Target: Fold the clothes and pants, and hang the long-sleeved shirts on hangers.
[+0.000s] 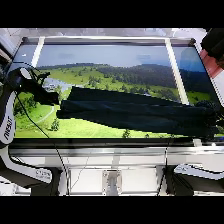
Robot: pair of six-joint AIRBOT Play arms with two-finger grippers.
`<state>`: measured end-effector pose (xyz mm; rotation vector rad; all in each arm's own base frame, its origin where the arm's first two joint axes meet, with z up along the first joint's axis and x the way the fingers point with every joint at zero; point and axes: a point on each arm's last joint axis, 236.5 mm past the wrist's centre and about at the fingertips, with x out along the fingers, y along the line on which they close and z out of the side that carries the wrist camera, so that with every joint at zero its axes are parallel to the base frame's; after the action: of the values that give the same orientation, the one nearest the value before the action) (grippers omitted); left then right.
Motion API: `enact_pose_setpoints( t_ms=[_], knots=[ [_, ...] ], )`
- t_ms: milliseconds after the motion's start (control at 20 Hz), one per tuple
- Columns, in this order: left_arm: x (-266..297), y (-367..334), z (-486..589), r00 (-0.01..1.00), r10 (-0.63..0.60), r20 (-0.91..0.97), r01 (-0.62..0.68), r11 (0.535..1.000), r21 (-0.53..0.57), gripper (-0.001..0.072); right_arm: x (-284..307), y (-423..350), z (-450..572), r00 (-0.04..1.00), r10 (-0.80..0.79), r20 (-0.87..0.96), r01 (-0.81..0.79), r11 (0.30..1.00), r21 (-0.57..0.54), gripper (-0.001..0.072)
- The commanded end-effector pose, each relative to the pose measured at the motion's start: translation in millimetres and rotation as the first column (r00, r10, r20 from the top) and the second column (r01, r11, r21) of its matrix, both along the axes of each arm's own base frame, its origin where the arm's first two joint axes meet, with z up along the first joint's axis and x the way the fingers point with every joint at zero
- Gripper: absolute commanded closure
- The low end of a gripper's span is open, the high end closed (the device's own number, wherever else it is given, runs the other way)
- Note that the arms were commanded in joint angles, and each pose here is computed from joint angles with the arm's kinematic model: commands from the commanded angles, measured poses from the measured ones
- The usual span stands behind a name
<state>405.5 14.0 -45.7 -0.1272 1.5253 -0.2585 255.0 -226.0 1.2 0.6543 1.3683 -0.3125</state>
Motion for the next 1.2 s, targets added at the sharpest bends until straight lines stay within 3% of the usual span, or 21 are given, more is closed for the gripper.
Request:
enact_pose_setpoints(
  t_ms=[0, 350, 750, 1000, 1050, 1100, 1150],
  knots=[
    [12.5, -5.3, 3.5, 0.998, 0.004, 0.057, -0.002, 1.000, -0.027, 0.0340, 0.9, -1.5, 0.1, 1.000, -0.003, 0.004, 0.003, 1.000, -0.006, 0.0270],
    [9.4, -5.9, 3.2, 0.999, 0.000, 0.044, 0.001, 1.000, -0.029, 0.0341, 2.4, -3.4, 0.1, 1.000, -0.006, 0.010, 0.006, 1.000, -0.014, 0.0270],
    [-9.8, -10.9, -27.1, 0.996, -0.018, -0.092, 0.013, 0.998, -0.062, 0.0341, 3.3, -4.0, -0.6, 1.000, -0.007, 0.014, 0.007, 1.000, -0.017, 0.0270],
    [5.8, -24.7, -28.9, 0.999, -0.006, -0.037, 0.001, 0.992, -0.125, 0.0353, 3.4, -4.1, -0.6, 1.000, -0.007, 0.014, 0.007, 1.000, -0.017, 0.0270],
    [7.4, -28.3, -27.4, 1.000, -0.012, -0.027, 0.008, 0.990, -0.141, 0.0418, 3.4, -4.1, -0.6, 1.000, -0.007, 0.014, 0.007, 1.000, -0.017, 0.0270],
    [8.3, -31.7, -26.0, 1.000, -0.025, -0.017, 0.022, 0.987, -0.156, 0.0618, 3.4, -4.2, -0.6, 1.000, -0.007, 0.014, 0.008, 1.000, -0.018, 0.0270],
    [9.1, -34.4, -24.9, 1.000, -0.028, -0.012, 0.025, 0.985, -0.168, 0.0699, 3.6, -4.5, -0.6, 1.000, -0.007, 0.015, 0.008, 1.000, -0.019, 0.0270]
  ],
)
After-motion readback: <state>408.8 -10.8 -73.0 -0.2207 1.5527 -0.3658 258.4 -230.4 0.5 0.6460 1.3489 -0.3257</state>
